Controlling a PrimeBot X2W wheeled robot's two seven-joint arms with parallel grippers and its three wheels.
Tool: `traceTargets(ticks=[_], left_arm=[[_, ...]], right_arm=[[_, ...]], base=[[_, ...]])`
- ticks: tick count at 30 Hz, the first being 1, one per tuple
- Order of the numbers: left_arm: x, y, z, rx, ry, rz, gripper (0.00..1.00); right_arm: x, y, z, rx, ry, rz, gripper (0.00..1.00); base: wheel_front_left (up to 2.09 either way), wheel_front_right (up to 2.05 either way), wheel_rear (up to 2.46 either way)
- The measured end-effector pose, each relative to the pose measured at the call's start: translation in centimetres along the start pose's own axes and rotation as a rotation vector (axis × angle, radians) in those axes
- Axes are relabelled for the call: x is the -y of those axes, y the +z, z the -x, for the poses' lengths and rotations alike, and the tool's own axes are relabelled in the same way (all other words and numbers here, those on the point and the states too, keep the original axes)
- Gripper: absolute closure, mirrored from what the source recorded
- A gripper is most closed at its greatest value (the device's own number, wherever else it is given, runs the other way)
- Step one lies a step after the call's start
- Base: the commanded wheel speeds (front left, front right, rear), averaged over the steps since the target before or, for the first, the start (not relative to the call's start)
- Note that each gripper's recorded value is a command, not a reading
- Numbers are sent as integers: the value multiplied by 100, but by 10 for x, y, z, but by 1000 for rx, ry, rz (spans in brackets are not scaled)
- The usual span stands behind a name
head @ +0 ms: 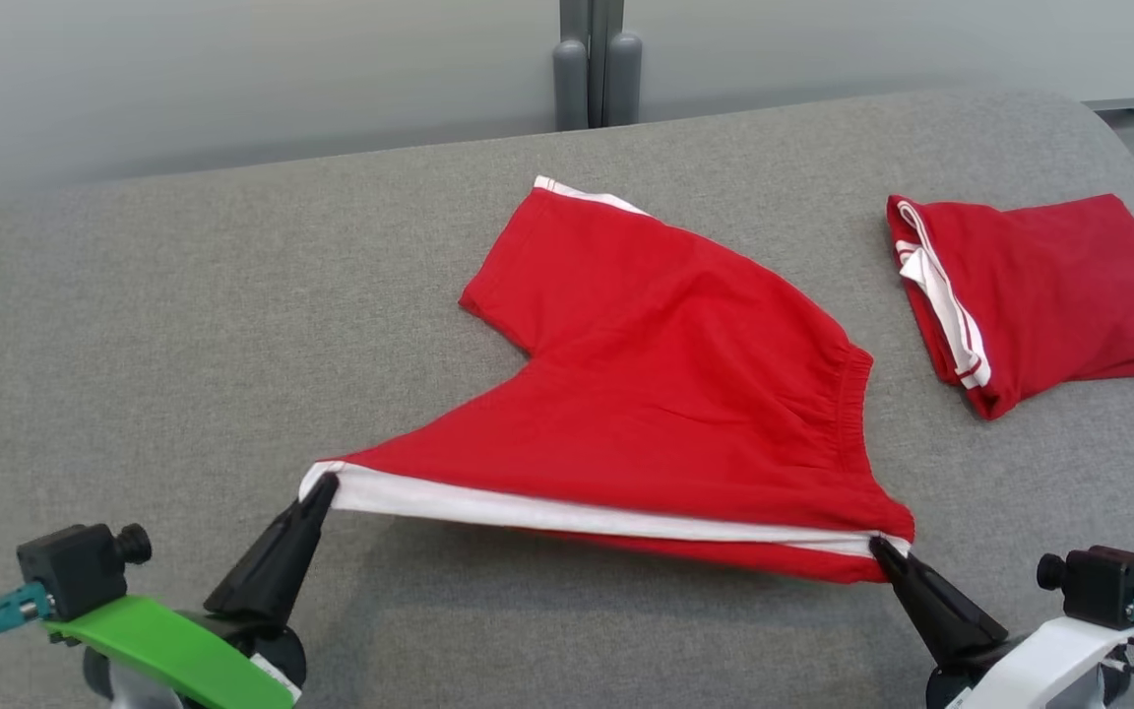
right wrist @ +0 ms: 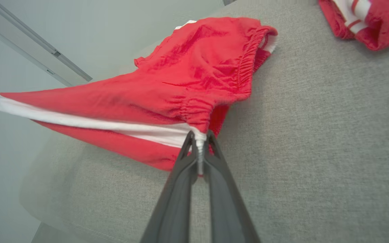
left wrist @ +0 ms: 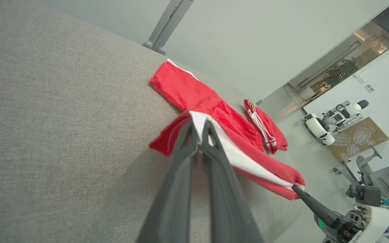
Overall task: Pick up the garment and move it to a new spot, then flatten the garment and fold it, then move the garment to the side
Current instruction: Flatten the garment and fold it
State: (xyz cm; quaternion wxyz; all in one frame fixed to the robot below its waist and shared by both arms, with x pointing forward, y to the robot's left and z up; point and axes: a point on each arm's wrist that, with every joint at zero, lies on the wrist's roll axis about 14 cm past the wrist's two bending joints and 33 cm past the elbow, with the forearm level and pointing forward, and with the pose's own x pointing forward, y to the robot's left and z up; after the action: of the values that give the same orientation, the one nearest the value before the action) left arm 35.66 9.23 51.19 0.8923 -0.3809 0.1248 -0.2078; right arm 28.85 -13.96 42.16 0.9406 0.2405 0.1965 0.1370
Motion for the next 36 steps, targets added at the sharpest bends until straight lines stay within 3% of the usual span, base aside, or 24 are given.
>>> traceTargets(ticks=[6,15,20,27,36], left_arm=[[-1,8,-3,-96,0,-91,100],[-4,-5,-51,-385,-38,-238,100],[-2,-8,-95,-536,-72,-318,100],[-4,-10,-147,-652,-107,-434,100],[0,0,-212,-670,-150,-534,100]], right_arm=[[-24,23,-5,45,79,-85,100],[-43,38,-27,54,130,-316,100],[-28,45,-49,61,90,-429,100],[3,59,-74,102,18,-464,100],[19,73,-103,136,-4,-503,100]], base=[[0,0,0],[0,0,0],[0,0,0],[0,0,0],[0,0,0]])
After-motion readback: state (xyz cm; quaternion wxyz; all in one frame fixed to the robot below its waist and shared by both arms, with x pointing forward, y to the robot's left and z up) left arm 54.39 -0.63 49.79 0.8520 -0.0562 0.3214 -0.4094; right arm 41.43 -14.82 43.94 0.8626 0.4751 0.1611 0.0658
